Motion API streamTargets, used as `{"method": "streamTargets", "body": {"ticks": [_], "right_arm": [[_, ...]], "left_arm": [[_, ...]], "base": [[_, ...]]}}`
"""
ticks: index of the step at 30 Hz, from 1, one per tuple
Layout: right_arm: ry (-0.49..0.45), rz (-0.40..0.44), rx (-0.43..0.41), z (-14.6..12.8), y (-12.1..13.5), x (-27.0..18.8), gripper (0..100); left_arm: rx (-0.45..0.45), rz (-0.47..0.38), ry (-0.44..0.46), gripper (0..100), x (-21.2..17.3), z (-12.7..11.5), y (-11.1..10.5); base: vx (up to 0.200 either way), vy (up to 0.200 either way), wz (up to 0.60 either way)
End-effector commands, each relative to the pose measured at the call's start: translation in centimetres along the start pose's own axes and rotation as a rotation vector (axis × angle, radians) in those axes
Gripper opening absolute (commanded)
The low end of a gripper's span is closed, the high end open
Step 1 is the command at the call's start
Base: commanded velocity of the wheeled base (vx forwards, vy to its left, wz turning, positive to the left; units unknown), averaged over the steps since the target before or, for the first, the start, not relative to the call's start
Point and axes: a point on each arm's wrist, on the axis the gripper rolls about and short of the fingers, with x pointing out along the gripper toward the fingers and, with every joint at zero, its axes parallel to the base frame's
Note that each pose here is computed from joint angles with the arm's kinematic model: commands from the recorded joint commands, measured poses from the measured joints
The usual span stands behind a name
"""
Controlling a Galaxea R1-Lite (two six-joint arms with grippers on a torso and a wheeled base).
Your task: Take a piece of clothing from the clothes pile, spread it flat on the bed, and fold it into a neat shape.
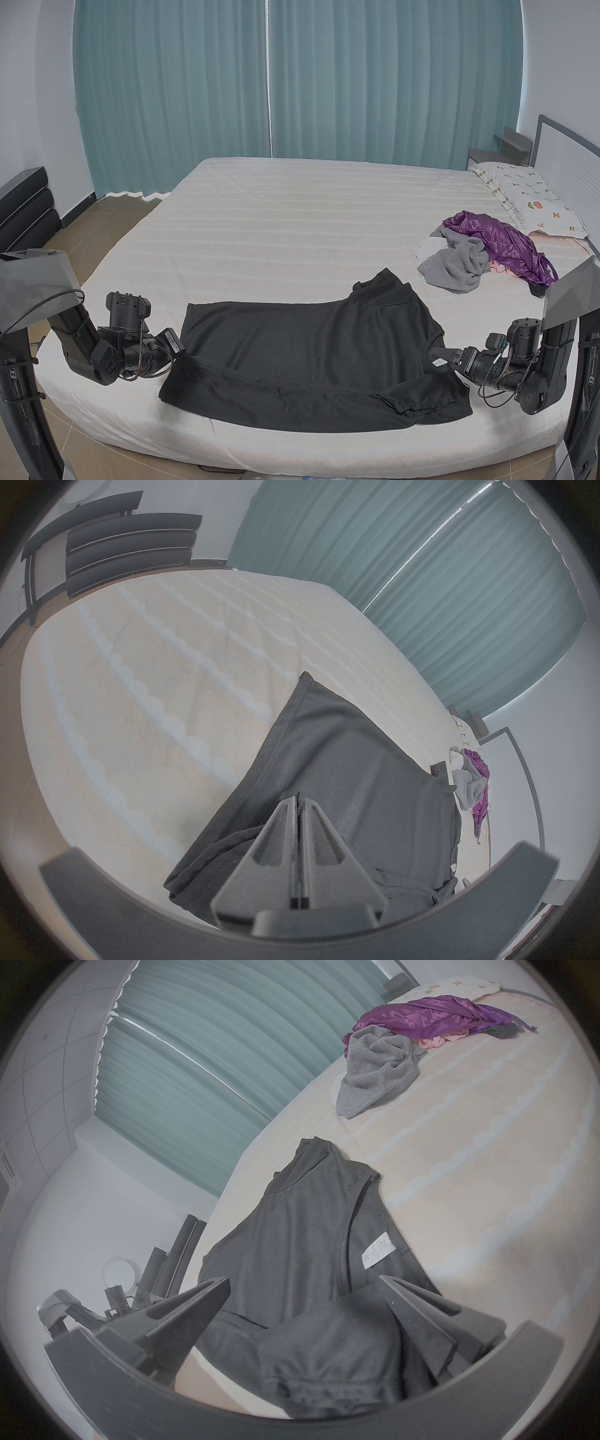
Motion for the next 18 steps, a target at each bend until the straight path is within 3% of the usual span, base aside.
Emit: {"method": "streamTargets", "body": {"ticks": [1,15,16,18], "right_arm": [[0.018,-0.022,-0.004,-0.5,-1.4,1.2,100],[0.062,-0.045,-0.056,-1.6,-2.5,1.7,100],[0.064,-0.045,-0.056,-1.6,-2.5,1.7,0],[0.064,-0.045,-0.063,-1.6,-2.5,1.6,0]], "left_arm": [[0.0,-0.003,-0.002,0,-0.1,0.0,-0.1],[0.0,-0.002,0.0,0,-0.2,0.0,-0.1],[0.001,-0.003,0.0,0,-0.2,0.0,-0.1],[0.001,-0.003,0.0,0,-0.2,0.0,-0.1]], "base": [[0.0,0.0,0.0],[0.0,0.0,0.0],[0.0,0.0,0.0],[0.0,0.0,0.0]]}}
